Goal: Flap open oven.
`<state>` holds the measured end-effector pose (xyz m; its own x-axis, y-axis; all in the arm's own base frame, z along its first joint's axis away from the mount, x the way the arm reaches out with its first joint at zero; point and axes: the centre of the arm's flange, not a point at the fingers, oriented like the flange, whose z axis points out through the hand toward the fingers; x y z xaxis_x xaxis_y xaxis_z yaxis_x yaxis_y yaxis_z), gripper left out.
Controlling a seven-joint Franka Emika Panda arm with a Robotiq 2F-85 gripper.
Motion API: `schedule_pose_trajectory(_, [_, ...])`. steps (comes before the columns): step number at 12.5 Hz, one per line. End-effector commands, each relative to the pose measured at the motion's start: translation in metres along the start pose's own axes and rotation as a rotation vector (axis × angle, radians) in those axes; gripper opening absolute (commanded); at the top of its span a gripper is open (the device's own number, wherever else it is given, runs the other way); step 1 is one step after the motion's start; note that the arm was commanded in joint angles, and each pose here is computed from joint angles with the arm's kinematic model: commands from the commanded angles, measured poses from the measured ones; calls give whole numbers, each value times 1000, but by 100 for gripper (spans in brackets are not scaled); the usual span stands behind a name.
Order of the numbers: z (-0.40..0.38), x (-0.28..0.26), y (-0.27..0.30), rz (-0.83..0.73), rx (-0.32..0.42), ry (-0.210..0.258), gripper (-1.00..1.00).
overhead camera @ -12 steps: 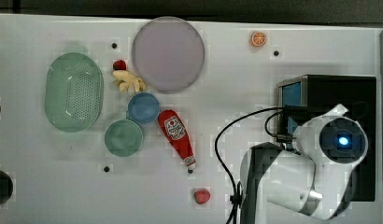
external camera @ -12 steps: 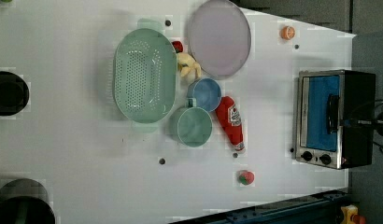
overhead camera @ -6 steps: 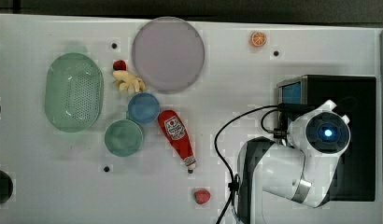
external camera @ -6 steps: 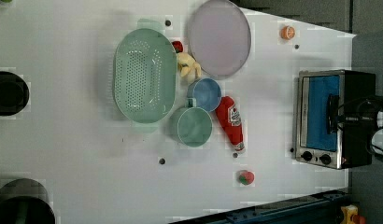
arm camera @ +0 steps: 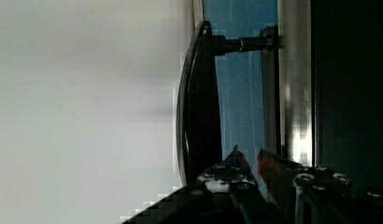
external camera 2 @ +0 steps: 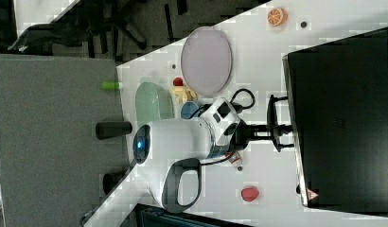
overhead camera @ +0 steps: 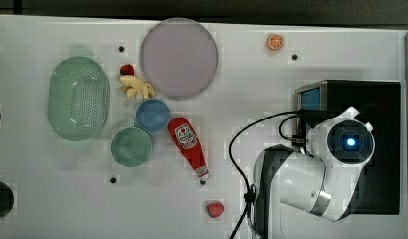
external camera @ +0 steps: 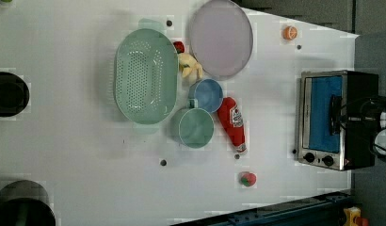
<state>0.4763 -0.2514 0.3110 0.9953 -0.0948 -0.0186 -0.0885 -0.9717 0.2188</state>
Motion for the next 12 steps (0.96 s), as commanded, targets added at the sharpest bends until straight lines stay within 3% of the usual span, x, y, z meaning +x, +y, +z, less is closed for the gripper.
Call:
schedule_pose_trajectory(1, [4, 8, -47, -103, 11, -5, -65])
schedule_pose_trajectory(3, [8, 8, -73, -115, -7, -20, -65])
schedule_pose_trajectory(8, [23, 9, -138, -42, -159, -37, -65])
schedule_pose_trajectory(12, [56, 8, -191, -73, -259, -46, -65])
